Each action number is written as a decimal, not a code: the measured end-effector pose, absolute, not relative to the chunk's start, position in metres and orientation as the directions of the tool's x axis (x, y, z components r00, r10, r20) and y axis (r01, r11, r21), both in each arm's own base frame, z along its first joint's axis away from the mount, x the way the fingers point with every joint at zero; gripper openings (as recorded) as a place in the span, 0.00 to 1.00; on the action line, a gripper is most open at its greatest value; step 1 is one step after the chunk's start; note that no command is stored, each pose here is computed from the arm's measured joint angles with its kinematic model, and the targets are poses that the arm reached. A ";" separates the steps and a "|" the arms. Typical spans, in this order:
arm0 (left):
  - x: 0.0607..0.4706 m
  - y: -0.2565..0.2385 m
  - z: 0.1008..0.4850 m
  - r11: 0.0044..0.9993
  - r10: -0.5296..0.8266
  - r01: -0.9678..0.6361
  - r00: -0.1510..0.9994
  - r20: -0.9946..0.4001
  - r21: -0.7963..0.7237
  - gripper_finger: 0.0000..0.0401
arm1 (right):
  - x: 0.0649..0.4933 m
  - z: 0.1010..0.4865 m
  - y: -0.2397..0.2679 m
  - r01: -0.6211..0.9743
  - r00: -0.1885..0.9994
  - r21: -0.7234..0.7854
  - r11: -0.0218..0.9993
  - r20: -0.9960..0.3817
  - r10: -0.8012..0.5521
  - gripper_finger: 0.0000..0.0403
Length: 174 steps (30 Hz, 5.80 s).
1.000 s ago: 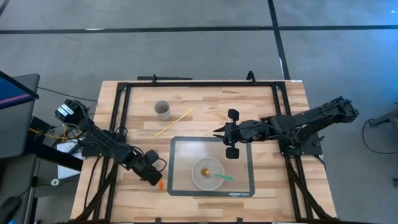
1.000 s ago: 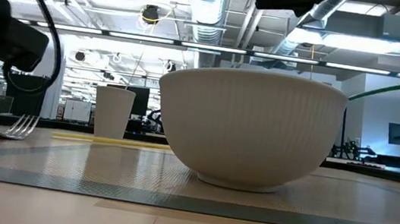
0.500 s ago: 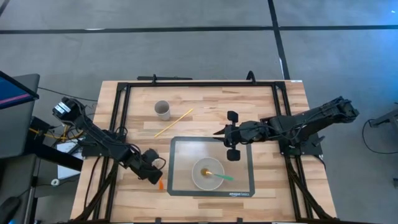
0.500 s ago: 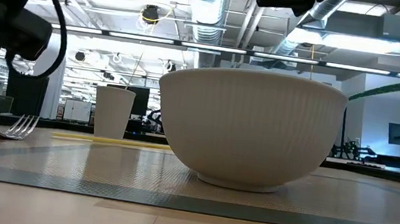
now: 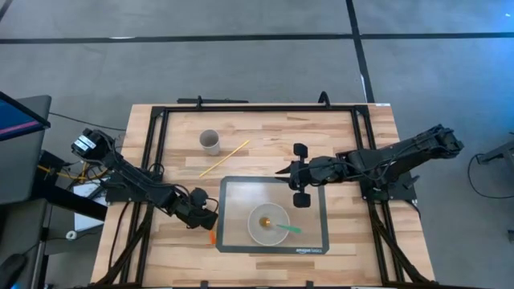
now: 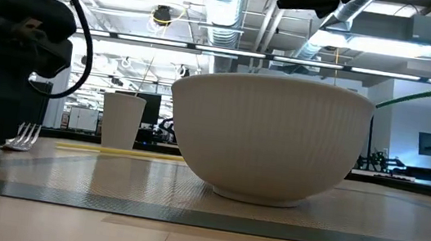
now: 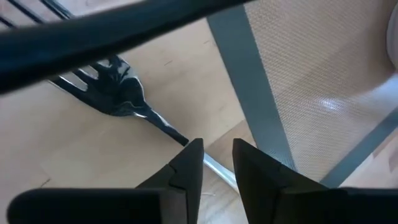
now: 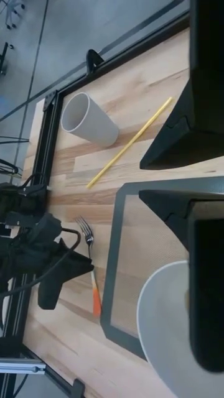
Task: Pick & Place Utensil
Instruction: Put the orange fork into the gray bowl
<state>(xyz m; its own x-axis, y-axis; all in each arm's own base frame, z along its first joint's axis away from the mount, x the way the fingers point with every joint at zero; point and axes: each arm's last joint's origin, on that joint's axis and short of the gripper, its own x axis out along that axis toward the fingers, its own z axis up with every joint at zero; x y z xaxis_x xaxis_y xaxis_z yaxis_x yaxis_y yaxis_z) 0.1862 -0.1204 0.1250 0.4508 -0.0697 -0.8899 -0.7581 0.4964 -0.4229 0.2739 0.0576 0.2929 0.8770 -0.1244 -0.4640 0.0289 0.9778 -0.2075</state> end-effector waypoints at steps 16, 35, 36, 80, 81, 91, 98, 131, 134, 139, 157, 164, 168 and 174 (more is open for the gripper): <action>0.180 -0.123 0.135 0.435 -0.184 -0.767 0.436 -0.881 -0.471 0.23 | 0.274 0.293 0.058 0.029 0.876 -0.208 0.978 -0.466 -0.125 0.14; 0.185 -0.133 0.147 0.417 -0.231 -0.764 0.435 -0.870 -0.493 0.16 | 0.274 0.293 0.058 0.029 0.876 -0.208 0.978 -0.466 -0.125 0.14; 0.184 -0.133 0.147 0.422 -0.225 -0.768 0.425 -0.877 -0.481 0.15 | 0.274 0.293 0.058 0.029 0.876 -0.208 0.978 -0.466 -0.125 0.14; 0.182 -0.129 0.120 0.467 -0.103 -0.768 0.445 -0.889 -0.439 0.24 | 0.281 0.286 0.058 0.029 0.868 -0.219 0.975 -0.478 -0.133 0.14; 0.183 -0.130 0.117 0.469 -0.100 -0.770 0.440 -0.892 -0.432 0.23 | 0.282 0.282 0.057 0.022 0.858 -0.231 0.973 -0.494 -0.137 0.14; 0.183 -0.129 0.123 0.546 -0.100 -0.702 0.488 -0.867 -0.458 0.03 | 0.291 0.273 0.053 0.026 0.848 -0.251 0.968 -0.507 -0.154 0.14; 0.185 -0.126 0.150 0.581 -0.091 -0.607 0.614 -0.784 -0.543 0.01 | 0.290 0.275 0.057 -0.045 0.855 -0.169 0.985 -0.517 -0.049 0.14; 0.325 -0.113 0.177 0.253 -0.718 -0.530 0.458 -0.525 -0.809 0.01 | 0.301 0.209 0.103 -0.165 0.630 0.078 0.983 -0.759 0.166 0.14; 0.329 -0.105 0.170 0.229 -0.719 -0.567 0.449 -0.530 -0.791 0.01 | 0.300 0.208 0.106 -0.163 0.627 0.086 0.983 -0.760 0.170 0.14; 0.332 -0.095 0.168 0.187 -0.742 -0.597 0.435 -0.510 -0.780 0.01 | 0.301 0.204 0.110 -0.171 0.617 0.092 0.981 -0.766 0.179 0.14; 0.341 -0.053 0.169 0.065 -0.712 -0.647 0.503 -0.490 -0.760 0.01 | 0.307 0.181 0.113 -0.181 0.547 0.126 0.975 -0.811 0.206 0.14; 0.335 -0.057 0.161 0.077 -0.709 -0.668 0.486 -0.512 -0.740 0.01 | 0.307 0.181 0.113 -0.181 0.549 0.126 0.975 -0.810 0.206 0.14; 0.329 -0.058 0.154 0.082 -0.709 -0.688 0.468 -0.527 -0.721 0.01 | 0.308 0.182 0.113 -0.181 0.551 0.126 0.975 -0.809 0.207 0.14; 0.325 -0.057 0.149 0.083 -0.701 -0.698 0.467 -0.540 -0.711 0.01 | 0.308 0.182 0.114 -0.183 0.561 0.128 0.975 -0.801 0.210 0.14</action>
<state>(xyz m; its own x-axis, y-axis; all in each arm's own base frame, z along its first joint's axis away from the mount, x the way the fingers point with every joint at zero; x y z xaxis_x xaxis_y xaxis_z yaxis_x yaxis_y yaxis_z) 0.3252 -0.0575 0.1490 0.4668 -0.7007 -0.5395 -0.6981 0.0826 -0.7113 0.3085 0.1138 0.1825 0.5607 0.2105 -0.8008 -0.1826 0.9748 0.1283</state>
